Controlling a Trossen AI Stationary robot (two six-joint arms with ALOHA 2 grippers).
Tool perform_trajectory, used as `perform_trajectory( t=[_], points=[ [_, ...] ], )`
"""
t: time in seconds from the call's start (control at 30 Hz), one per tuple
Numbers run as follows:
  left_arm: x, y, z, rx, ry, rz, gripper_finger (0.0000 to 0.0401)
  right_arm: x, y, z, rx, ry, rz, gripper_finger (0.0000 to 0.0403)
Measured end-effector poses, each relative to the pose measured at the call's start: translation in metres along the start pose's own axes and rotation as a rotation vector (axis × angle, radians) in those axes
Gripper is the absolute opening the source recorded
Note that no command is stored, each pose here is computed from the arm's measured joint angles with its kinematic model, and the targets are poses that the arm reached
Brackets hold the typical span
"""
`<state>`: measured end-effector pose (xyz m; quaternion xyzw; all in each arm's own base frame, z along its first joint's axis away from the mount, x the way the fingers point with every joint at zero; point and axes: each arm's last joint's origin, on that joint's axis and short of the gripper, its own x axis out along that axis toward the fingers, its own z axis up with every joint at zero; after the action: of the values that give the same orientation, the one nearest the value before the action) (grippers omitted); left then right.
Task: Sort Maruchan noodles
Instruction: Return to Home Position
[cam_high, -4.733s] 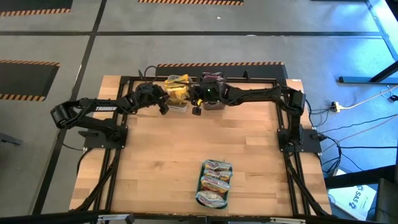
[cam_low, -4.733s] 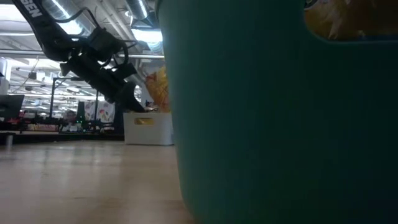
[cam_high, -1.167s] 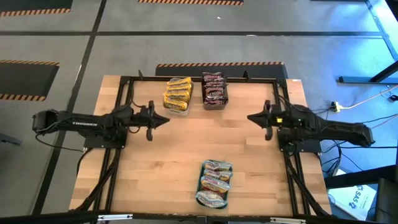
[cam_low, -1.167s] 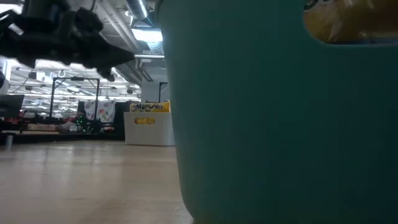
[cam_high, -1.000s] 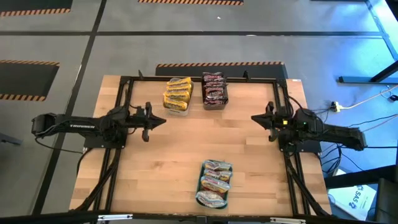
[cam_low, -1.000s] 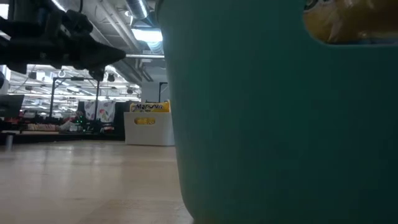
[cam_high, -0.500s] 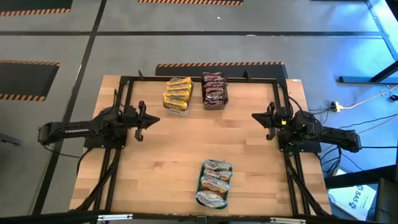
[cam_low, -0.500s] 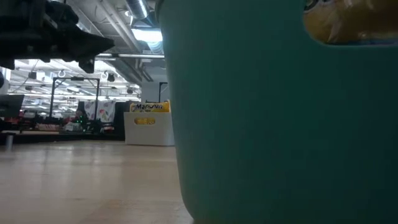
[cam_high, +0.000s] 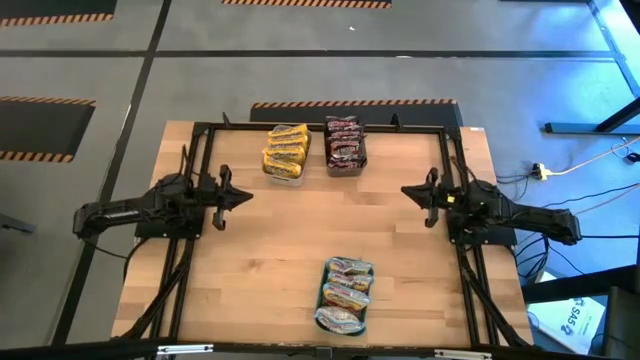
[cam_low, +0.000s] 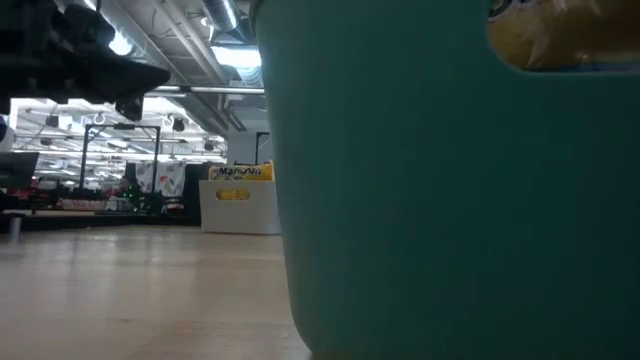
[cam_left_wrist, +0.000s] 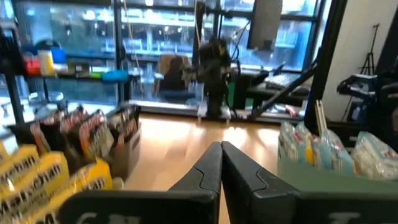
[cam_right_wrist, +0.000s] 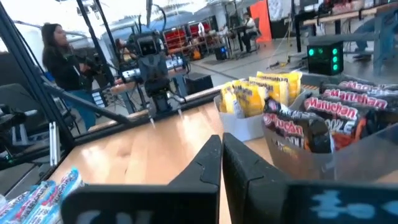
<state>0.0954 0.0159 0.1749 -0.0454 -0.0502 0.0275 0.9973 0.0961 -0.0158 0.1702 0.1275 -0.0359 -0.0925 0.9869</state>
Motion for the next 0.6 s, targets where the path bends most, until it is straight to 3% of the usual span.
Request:
perform_trajectory(
  t=[0.27, 0.6],
  points=[
    [-0.0002, 0.0028, -0.0008, 0.048, 0.003, 0.096, 0.0009, 0.0000, -0.0007, -0.0008, -0.003, 0.009, -0.018, 0.0001],
    [-0.0002, 0.0032, -0.0007, 0.049, 0.002, 0.108, 0.0011, 0.0000, -0.0007, -0.0010, -0.004, 0.010, -0.020, 0.0001]
  ],
)
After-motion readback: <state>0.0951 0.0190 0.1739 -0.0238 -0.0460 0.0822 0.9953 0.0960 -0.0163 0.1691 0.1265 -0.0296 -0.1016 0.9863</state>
